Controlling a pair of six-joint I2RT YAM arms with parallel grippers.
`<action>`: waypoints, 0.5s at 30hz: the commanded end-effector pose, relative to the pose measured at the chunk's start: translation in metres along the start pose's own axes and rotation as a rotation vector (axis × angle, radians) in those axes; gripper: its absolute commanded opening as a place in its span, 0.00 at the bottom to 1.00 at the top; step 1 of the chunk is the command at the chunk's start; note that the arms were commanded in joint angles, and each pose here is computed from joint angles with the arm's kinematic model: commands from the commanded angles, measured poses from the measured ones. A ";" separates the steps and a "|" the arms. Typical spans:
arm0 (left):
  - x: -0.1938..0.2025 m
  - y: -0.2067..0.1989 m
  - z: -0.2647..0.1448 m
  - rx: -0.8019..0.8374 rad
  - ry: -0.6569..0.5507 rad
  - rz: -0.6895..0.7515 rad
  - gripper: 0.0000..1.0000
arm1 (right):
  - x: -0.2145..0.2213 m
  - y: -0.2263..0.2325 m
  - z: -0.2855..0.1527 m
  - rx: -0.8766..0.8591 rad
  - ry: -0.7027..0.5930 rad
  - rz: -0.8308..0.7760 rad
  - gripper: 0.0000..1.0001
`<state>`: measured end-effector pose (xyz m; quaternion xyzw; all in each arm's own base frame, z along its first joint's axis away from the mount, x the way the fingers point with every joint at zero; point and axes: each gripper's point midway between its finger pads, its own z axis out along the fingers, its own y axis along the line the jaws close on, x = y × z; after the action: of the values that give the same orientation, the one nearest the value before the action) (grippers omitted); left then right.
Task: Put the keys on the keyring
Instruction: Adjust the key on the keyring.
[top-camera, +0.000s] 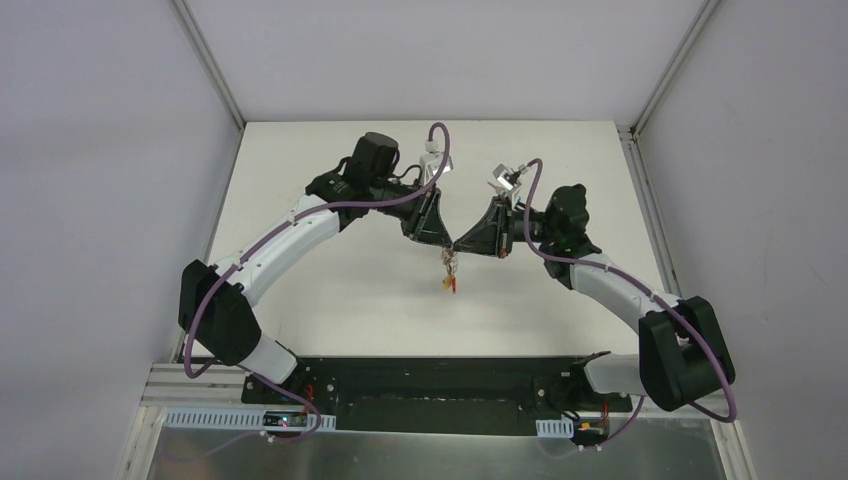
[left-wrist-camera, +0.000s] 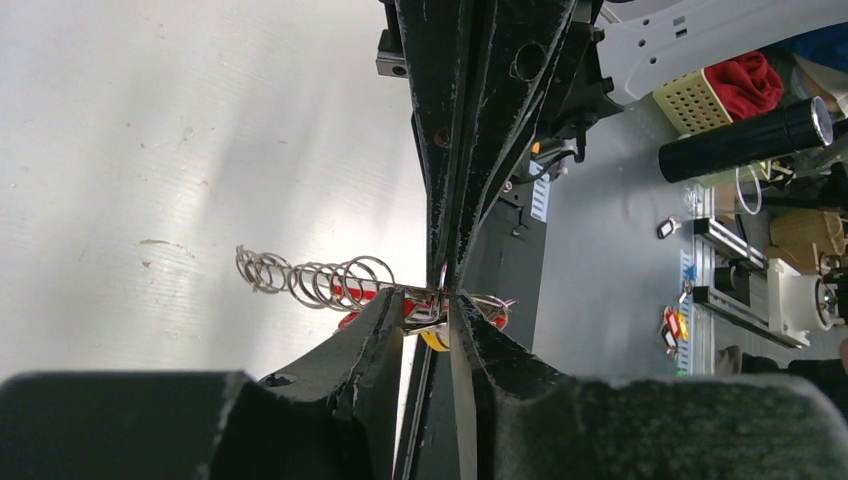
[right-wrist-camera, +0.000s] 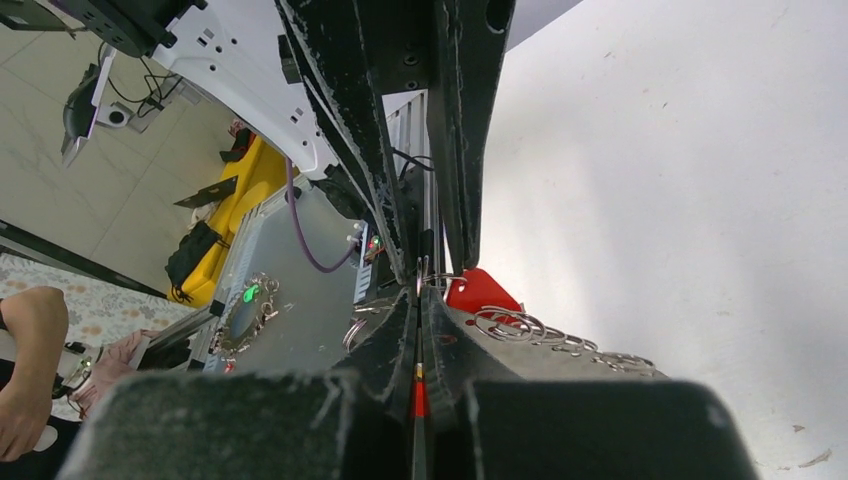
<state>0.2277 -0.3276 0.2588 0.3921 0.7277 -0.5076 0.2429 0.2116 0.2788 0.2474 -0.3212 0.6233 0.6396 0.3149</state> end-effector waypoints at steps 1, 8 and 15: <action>-0.004 -0.008 0.002 0.054 -0.017 -0.005 0.23 | -0.017 0.005 -0.003 -0.008 -0.059 -0.061 0.00; -0.005 -0.010 0.004 0.075 -0.025 -0.020 0.16 | -0.018 0.000 -0.002 0.005 -0.079 -0.041 0.00; -0.006 -0.010 0.006 0.089 -0.022 -0.026 0.00 | -0.020 -0.003 -0.003 0.020 -0.093 -0.042 0.02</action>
<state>0.2275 -0.3328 0.2584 0.3793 0.7252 -0.5264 0.2306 0.2188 0.2762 0.2473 -0.2944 0.6273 0.6453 0.3216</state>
